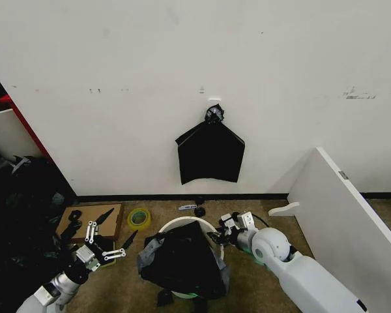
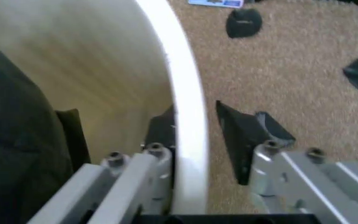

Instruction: Place the garbage bag over the trash bin.

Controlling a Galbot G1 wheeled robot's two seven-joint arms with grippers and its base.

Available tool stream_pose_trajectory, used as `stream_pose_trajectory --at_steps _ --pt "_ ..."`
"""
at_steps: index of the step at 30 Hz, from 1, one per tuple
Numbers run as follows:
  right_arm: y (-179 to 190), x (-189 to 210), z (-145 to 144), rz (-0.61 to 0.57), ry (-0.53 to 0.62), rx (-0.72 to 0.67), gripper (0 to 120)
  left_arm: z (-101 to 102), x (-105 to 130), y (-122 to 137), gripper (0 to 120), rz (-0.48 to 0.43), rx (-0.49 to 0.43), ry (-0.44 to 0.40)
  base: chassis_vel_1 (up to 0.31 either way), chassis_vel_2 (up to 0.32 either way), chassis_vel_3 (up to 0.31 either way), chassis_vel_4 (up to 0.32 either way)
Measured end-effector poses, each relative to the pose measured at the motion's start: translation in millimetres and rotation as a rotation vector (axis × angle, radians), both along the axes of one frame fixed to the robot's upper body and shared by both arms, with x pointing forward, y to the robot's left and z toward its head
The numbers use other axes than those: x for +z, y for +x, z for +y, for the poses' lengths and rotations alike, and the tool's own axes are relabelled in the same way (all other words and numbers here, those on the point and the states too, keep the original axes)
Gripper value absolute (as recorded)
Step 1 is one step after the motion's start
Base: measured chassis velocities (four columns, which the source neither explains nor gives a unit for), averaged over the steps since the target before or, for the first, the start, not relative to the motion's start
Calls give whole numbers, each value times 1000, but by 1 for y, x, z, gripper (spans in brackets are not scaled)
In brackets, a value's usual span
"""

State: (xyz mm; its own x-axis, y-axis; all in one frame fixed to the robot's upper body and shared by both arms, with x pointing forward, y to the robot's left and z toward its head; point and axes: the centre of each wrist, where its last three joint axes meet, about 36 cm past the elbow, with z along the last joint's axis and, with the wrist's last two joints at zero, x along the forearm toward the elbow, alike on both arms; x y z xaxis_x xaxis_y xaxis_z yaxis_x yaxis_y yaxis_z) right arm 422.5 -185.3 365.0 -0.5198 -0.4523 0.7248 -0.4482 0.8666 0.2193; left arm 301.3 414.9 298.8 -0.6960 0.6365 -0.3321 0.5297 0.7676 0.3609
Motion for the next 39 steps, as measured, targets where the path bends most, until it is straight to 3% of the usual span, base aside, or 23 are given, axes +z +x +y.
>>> stream_pose_trajectory --at_steps 3,6,12,17,27,32,39 --pt "-12 10 8 3 4 -91 7 0 -1 -1 100 0 5 0 0 0 0 0" --pt "-23 21 14 -18 17 -174 1 2 -2 -2 100 3 7 0 0 0 0 0" --pt "-55 44 17 -13 96 -350 1 0 -8 1 100 9 3 -5 0 0 0 0" --pt "-99 44 17 45 150 -598 1 -12 -13 10 100 10 -26 -15 0 0 0 0" --pt "-107 16 30 40 124 -921 1 -30 -20 15 100 19 -62 -34 0 0 0 0" --pt "-108 12 48 30 145 -1017 1 -30 -20 19 100 17 -65 -33 0 0 0 0" --pt "-122 6 59 42 152 -986 5 -27 -20 24 100 18 -67 -26 0 0 0 0"
